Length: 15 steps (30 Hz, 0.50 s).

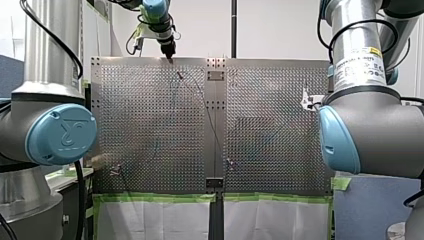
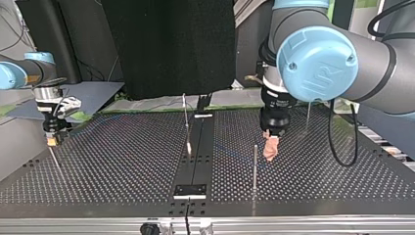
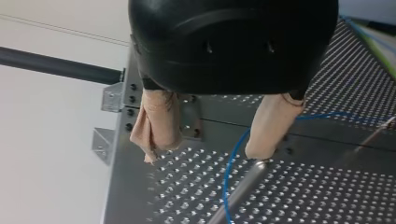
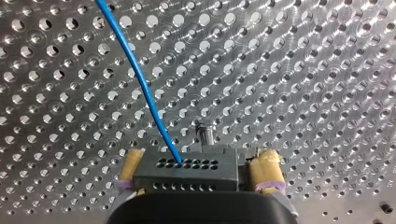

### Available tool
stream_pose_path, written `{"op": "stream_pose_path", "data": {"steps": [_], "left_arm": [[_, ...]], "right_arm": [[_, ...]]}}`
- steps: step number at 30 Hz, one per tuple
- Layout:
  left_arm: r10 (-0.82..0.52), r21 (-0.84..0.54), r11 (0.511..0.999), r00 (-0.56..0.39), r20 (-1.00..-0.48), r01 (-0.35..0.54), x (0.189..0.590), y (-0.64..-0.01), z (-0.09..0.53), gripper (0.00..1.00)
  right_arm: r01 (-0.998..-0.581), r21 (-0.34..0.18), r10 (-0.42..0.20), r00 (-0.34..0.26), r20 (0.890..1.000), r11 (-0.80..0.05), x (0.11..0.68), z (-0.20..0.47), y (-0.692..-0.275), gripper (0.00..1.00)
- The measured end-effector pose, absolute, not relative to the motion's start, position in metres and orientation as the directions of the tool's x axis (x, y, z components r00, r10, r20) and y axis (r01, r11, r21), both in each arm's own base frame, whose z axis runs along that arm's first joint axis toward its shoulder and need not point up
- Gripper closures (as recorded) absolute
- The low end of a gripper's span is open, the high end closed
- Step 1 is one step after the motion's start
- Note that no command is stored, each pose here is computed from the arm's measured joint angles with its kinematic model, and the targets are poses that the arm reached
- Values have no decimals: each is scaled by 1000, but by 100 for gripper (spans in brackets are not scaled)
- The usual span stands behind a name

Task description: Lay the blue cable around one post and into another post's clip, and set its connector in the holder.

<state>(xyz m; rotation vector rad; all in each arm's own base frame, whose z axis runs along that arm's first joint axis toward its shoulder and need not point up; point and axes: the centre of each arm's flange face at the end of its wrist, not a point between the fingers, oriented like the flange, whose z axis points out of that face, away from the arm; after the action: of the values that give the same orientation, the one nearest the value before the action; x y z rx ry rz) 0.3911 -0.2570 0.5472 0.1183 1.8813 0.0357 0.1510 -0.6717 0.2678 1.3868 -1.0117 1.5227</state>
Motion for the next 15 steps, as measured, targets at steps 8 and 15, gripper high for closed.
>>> {"op": "stream_pose_path", "data": {"steps": [8, 15], "left_arm": [[125, 107, 992, -372, -920, 69, 382, -253, 543, 0], [128, 124, 992, -419, -899, 37, 376, -247, 541, 0]], "right_arm": [[-940, -33, 54, -55, 997, -339, 151, 268, -672, 2], [-940, -34, 54, -55, 997, -339, 151, 268, -672, 2]]}}
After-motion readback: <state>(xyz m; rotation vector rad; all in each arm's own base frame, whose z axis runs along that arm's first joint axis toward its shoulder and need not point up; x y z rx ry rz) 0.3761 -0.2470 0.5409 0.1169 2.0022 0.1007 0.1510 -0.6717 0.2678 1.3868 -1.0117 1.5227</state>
